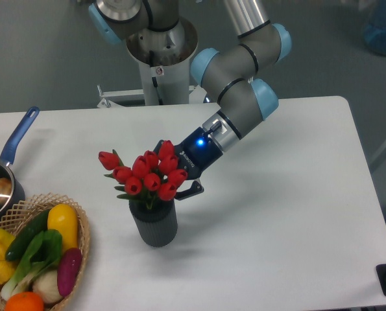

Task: Pick up the flowers from the vase
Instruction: 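Close the gripper on the tulip stems, then lift the gripped tulips straight up out of the grey vase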

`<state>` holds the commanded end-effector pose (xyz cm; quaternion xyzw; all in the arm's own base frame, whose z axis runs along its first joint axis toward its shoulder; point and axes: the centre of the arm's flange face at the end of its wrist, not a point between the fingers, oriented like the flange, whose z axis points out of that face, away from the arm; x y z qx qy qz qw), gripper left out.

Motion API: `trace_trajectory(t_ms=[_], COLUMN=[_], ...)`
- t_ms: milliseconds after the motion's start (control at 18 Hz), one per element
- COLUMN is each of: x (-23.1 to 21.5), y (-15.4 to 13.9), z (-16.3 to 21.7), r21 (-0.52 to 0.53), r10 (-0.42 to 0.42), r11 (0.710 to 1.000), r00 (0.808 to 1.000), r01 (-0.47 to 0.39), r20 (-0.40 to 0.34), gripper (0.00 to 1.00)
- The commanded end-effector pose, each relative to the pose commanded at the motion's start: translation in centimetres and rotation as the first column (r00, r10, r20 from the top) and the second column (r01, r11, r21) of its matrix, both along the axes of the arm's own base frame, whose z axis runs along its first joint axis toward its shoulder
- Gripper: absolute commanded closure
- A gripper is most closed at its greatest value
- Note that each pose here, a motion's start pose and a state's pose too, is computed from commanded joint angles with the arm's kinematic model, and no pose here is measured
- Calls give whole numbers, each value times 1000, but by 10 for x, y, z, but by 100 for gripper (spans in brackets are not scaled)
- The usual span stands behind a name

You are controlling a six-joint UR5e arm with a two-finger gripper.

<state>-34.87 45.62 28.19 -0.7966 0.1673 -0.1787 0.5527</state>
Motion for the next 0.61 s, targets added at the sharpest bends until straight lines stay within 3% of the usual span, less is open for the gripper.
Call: trace_trajectory(t_ms=[611], x=[-5], y=[-4], z=[12], r21=[47], r10=[19], r11=[999], r00=[999], r01=[-21], r20=[29], gripper=[53])
